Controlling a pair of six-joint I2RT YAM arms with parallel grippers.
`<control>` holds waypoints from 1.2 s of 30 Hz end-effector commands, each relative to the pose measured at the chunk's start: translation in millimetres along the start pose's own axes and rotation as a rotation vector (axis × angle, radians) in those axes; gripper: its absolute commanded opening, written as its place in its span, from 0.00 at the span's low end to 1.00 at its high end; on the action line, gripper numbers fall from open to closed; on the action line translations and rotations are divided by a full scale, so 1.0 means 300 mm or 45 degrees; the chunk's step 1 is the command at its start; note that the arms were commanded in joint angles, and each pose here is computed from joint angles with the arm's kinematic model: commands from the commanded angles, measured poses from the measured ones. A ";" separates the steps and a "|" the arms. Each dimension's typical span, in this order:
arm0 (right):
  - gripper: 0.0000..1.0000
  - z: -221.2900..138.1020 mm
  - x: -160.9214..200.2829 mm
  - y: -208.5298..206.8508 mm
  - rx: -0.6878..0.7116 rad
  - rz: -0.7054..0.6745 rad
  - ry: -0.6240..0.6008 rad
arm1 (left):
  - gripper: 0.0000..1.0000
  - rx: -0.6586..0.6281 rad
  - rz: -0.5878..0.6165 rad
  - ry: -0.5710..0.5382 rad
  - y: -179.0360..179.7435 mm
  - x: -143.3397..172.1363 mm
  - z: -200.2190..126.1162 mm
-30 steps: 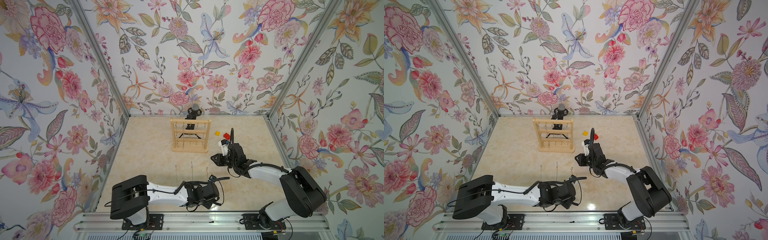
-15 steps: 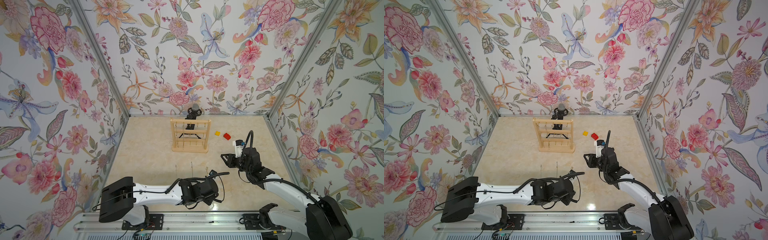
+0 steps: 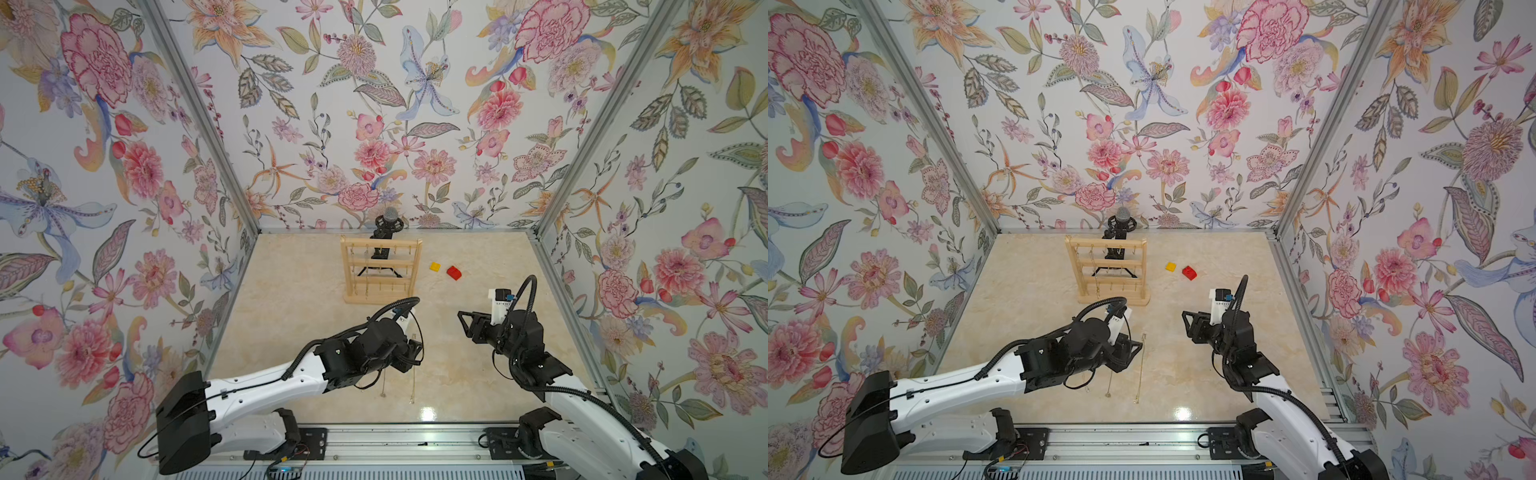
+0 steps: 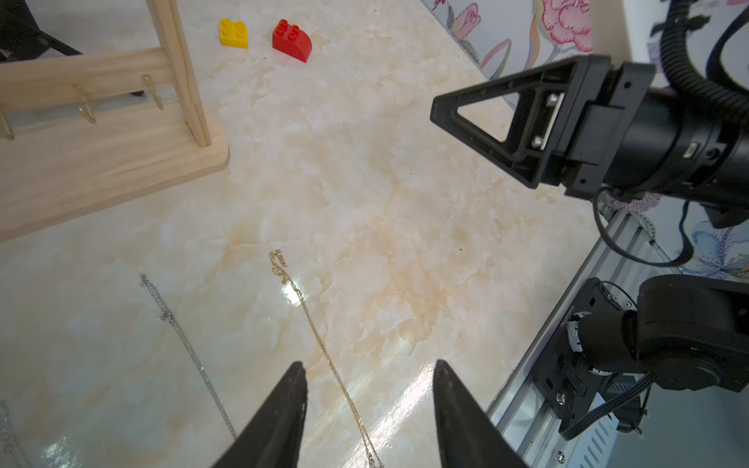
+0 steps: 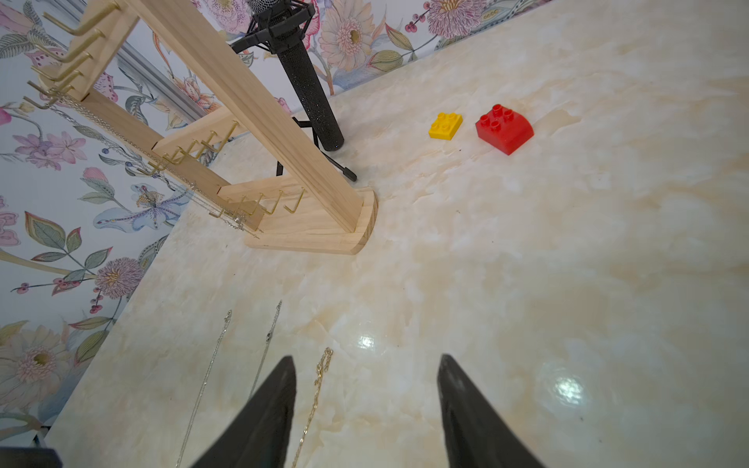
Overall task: Take the necklace off the jewelry display stand
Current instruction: Place the necklace at the center of the board, then take off the necklace from the stand.
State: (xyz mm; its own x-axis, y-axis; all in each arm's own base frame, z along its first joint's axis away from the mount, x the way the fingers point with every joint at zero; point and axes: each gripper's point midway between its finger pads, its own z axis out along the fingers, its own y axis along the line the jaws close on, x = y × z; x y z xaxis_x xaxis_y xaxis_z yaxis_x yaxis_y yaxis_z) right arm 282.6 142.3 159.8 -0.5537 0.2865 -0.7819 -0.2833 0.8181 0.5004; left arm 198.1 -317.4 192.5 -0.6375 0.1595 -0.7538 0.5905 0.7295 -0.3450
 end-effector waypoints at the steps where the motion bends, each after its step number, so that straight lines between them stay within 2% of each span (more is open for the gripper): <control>1: 0.59 -0.019 0.001 0.005 -0.020 -0.025 -0.012 | 0.55 0.105 0.009 -0.095 -0.013 -0.097 -0.060; 7: 0.60 -0.041 -0.044 0.087 -0.162 -0.006 -0.047 | 0.60 0.105 -0.007 -0.138 0.046 -0.169 -0.115; 15: 0.60 -0.051 -0.092 0.197 -0.317 -0.006 -0.029 | 0.62 0.112 -0.045 -0.223 0.119 -0.247 -0.194; 25: 0.58 -0.055 -0.115 0.421 -0.556 -0.053 0.057 | 0.63 0.188 -0.186 -0.265 0.214 -0.271 -0.244; 31: 0.52 -0.035 -0.122 0.555 -0.627 -0.109 0.122 | 0.64 0.176 -0.235 -0.274 0.268 -0.267 -0.257; 36: 0.41 0.007 -0.132 0.625 -0.613 -0.123 0.147 | 0.62 0.144 -0.276 -0.284 0.323 -0.255 -0.269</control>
State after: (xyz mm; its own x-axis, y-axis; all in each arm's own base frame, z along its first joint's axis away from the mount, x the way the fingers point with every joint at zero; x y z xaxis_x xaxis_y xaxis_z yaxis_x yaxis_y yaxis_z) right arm 248.6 277.1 278.6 -0.5815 0.1459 -0.8004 -0.6592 0.4921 0.5686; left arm 267.0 -209.7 261.1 -0.6355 -0.1383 -0.7596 0.5062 0.6682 -0.5452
